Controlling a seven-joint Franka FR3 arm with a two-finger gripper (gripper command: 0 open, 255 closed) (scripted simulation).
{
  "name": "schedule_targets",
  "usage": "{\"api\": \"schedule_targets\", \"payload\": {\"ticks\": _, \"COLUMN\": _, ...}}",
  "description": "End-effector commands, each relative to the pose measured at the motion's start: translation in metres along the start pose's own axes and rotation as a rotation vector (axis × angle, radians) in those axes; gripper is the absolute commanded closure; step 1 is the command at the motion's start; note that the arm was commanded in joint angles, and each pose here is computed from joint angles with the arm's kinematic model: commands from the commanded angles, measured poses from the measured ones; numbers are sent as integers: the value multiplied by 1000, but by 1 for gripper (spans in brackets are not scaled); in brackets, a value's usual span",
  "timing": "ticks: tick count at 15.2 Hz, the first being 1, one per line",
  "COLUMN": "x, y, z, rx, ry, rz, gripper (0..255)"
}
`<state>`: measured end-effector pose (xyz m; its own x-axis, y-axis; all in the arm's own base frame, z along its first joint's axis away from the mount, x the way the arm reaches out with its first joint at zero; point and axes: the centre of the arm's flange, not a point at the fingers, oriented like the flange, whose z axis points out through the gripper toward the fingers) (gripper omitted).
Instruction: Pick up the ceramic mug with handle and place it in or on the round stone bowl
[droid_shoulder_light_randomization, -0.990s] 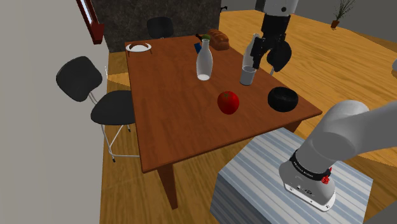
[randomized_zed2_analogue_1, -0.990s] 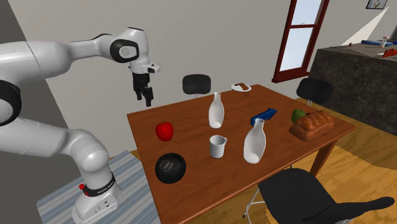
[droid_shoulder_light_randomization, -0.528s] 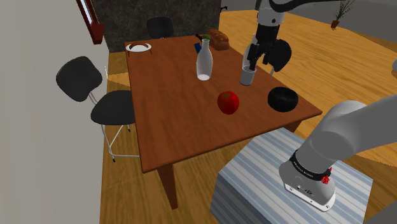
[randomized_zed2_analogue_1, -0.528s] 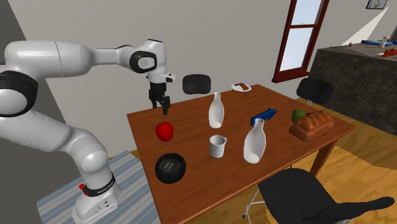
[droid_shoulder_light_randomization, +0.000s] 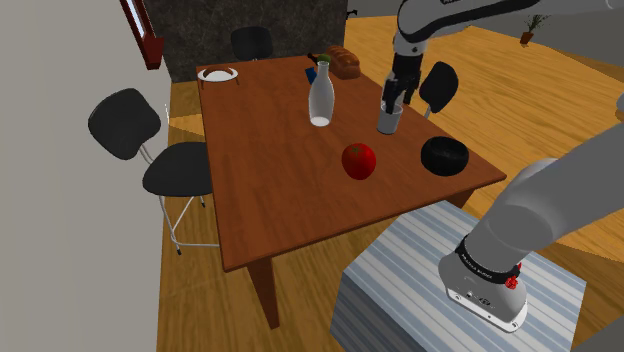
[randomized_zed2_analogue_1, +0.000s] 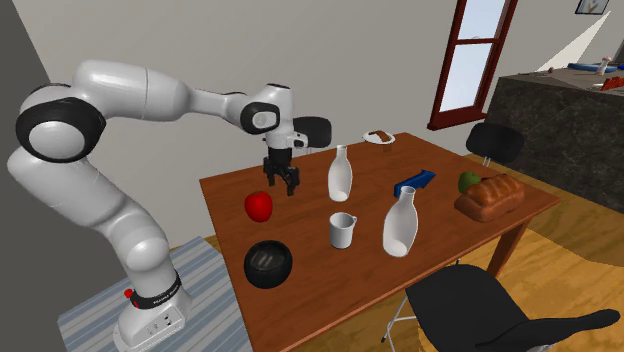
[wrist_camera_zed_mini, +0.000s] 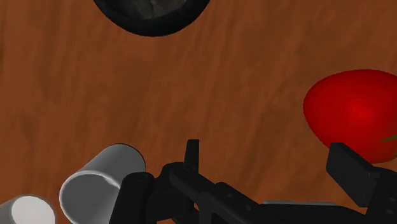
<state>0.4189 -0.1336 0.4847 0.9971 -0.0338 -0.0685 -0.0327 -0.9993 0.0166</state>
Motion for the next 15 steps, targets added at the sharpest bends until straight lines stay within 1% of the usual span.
{"api": "schedule_targets", "payload": {"ticks": 1, "x": 14, "y": 16, "z": 10, "rx": -8, "ry": -1, "rz": -10, "gripper": 0}}
{"api": "schedule_targets", "payload": {"ticks": 15, "x": 126, "y": 127, "z": 92, "rx": -55, "ry": -15, "rz": -73, "gripper": 0}}
